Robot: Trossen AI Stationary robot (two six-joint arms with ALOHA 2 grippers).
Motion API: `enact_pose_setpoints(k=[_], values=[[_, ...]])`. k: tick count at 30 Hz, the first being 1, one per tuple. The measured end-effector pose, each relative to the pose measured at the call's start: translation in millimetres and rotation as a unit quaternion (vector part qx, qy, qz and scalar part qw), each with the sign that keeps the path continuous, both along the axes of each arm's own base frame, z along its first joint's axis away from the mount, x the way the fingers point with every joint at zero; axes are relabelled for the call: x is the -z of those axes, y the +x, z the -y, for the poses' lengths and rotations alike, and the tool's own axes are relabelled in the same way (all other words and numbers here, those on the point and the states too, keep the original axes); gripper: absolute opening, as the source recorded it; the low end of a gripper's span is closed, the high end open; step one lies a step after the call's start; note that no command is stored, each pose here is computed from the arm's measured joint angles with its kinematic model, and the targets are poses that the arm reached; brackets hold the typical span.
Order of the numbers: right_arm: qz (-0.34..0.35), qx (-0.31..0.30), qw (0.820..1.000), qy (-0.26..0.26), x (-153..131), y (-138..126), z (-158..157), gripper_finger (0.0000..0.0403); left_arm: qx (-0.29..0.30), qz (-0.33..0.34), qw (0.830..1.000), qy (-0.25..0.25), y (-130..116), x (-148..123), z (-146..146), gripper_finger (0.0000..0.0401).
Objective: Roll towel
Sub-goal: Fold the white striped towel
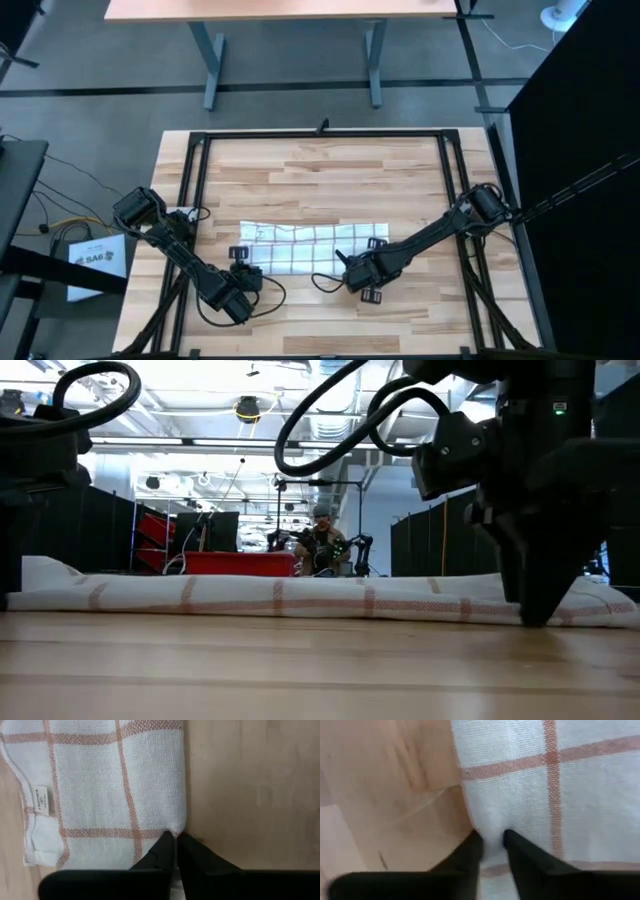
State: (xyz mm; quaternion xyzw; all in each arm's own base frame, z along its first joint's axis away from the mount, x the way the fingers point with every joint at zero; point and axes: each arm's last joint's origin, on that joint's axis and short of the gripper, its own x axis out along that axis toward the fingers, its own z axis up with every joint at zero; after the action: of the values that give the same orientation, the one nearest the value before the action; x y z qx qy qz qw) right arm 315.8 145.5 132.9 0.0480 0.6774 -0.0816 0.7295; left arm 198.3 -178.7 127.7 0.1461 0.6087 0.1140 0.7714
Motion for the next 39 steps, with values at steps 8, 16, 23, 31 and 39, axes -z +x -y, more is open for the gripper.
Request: enact_pose_setpoints(k=[8, 16, 23, 31, 39], values=[[0.001, -0.009, 1.0, -0.003, 3.0, -6.3, -6.8, 0.0003, -0.009, 0.011, 1.0, 0.003, 0.5, 0.1, -0.2, 0.0001], [0.003, -0.045, 0.998, 0.047, -6.1, -7.9, -32.6, 0.0001, -0.012, 0.0, 0.999, -0.03, 5.8, -7.4, 6.8, 0.0], [-0.005, -0.085, 0.992, 0.089, -16.5, -13.3, -56.0, 0.0, 0.005, -0.03, 0.99, -0.138, 12.1, -27.8, 23.1, 0.0], [0.028, -0.091, 0.984, 0.151, -48.2, -30.9, -79.0, 0.0, -0.012, -0.002, 0.971, -0.241, 11.9, -74.6, 29.0, 0.0], [0.066, -0.086, 0.974, 0.197, -88.1, -44.9, -79.4, 0.0, -0.029, 0.024, 0.958, -0.286, 7.3, -108.7, 20.0, 0.0]])
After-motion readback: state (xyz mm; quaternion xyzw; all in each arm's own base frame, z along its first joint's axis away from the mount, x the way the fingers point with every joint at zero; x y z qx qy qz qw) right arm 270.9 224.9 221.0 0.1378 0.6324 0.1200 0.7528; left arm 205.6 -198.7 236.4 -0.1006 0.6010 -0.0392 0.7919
